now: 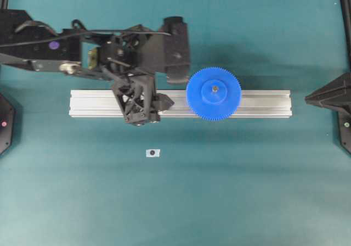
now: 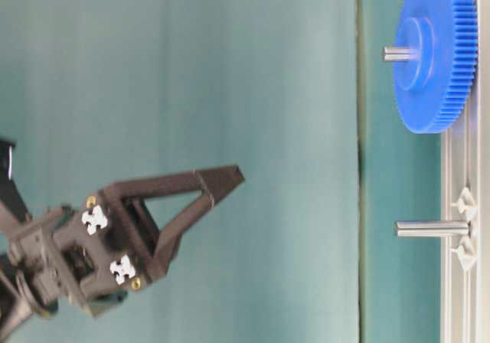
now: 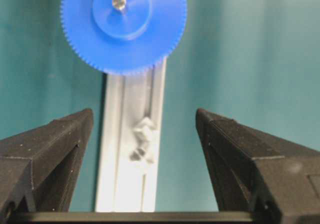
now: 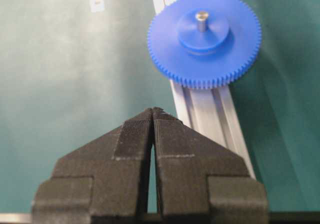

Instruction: Find the location of the shaft and insert the large gear.

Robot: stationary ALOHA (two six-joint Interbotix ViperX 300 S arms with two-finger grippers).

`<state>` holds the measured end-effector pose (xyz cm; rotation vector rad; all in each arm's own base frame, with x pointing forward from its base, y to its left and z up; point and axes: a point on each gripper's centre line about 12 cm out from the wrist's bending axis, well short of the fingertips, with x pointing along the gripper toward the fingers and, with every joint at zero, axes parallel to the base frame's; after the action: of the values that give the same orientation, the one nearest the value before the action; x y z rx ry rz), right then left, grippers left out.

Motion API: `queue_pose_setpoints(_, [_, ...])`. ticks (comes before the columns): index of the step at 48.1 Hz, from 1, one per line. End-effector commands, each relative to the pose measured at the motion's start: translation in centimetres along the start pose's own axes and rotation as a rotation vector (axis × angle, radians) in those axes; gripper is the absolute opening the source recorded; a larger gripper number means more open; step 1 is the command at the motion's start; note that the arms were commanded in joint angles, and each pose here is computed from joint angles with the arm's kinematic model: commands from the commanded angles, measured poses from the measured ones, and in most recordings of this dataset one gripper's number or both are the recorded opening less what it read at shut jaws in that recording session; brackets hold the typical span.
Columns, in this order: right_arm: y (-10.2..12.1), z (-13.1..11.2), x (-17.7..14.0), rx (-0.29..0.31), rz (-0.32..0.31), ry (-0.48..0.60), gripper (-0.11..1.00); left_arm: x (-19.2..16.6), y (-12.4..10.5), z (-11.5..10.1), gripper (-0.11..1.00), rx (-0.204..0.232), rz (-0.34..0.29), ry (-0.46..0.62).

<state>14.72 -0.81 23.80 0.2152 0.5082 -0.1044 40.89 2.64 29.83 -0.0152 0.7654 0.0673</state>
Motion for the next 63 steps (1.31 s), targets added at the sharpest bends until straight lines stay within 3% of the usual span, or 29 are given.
queue_pose_setpoints(1, [0.0,0.4,-0.1,0.01,-0.005,-0.012,0.04,-1.6,-0.1,0.4,0.82,-0.005,-0.002,-0.046])
queue_pose_setpoints(33, [-0.1,0.4,-0.5,0.012,-0.003,-0.041,0.04,-4.4,-0.2,-3.6,0.82,-0.009,-0.007,-0.173])
queue_pose_setpoints(63, [-0.1,0.4,-0.5,0.012,-0.002,-0.047,0.04,-5.0,-0.2,-3.6,0.82,-0.013,-0.01,-0.241])
